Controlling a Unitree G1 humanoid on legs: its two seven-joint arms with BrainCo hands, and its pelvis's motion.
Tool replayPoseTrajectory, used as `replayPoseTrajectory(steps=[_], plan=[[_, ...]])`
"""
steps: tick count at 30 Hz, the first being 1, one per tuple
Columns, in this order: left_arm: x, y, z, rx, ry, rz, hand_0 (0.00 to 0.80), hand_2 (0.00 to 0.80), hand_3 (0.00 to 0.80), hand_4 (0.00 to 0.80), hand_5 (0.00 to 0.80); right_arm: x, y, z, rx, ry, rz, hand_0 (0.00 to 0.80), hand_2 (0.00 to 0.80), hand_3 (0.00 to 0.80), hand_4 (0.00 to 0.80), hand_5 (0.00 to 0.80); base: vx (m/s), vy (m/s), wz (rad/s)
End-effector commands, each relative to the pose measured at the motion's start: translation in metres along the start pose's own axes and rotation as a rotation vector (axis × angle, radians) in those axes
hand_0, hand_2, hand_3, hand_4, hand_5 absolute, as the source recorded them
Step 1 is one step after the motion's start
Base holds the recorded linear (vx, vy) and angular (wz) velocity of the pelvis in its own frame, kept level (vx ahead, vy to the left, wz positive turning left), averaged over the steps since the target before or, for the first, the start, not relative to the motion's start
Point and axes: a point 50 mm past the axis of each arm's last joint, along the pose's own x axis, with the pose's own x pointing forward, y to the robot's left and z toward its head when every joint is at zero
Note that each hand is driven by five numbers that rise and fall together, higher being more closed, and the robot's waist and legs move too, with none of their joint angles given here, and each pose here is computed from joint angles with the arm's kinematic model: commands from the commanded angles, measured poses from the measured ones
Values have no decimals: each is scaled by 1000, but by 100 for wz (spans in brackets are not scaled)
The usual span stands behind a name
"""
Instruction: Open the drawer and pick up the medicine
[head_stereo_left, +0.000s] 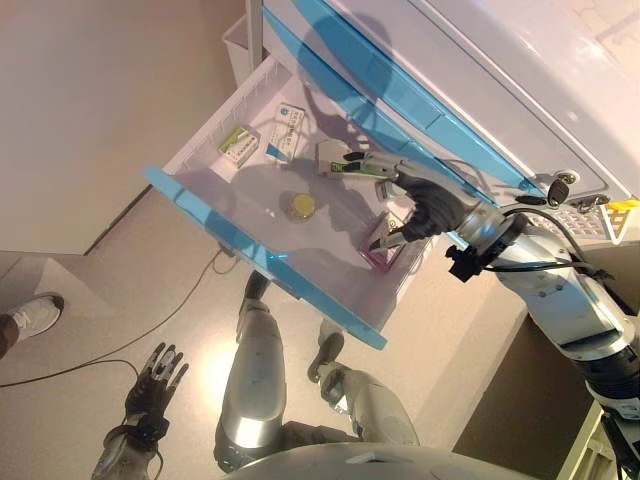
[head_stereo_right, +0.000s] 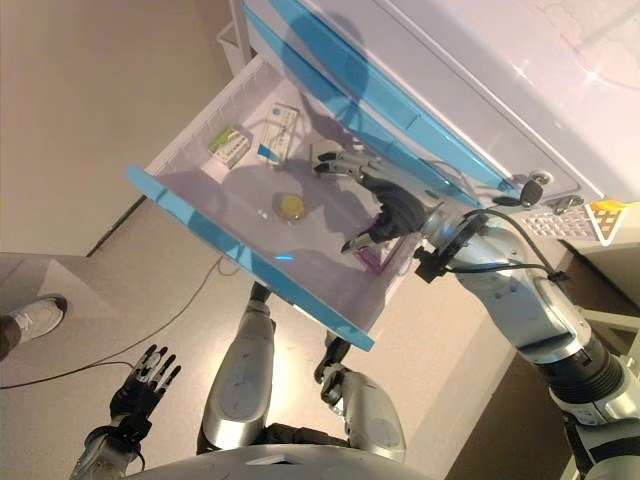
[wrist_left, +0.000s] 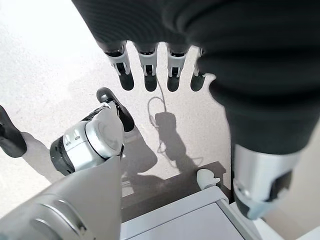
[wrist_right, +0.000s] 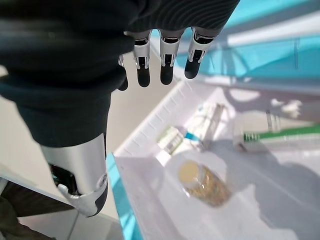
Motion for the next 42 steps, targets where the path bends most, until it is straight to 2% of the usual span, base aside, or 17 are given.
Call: replayPoseTrajectory(steps=[1, 22, 42], plan=[[-17, 13, -9, 66, 45, 39, 0, 0, 0, 0, 0, 10, -12, 9, -62, -32, -95, 0, 0, 0, 0, 0, 7, 20, 4], [-1, -5, -11, 130, 111, -10, 0, 0, 0, 0, 0, 65, 31, -25, 16, 128, -67, 0, 0, 0, 0, 0, 2, 20, 6], [5, -12, -11, 131, 116, -20, 0, 0, 0, 0, 0, 78, 51, -37, -18, 209, -2, 0, 0, 0, 0, 0, -1, 4, 2]])
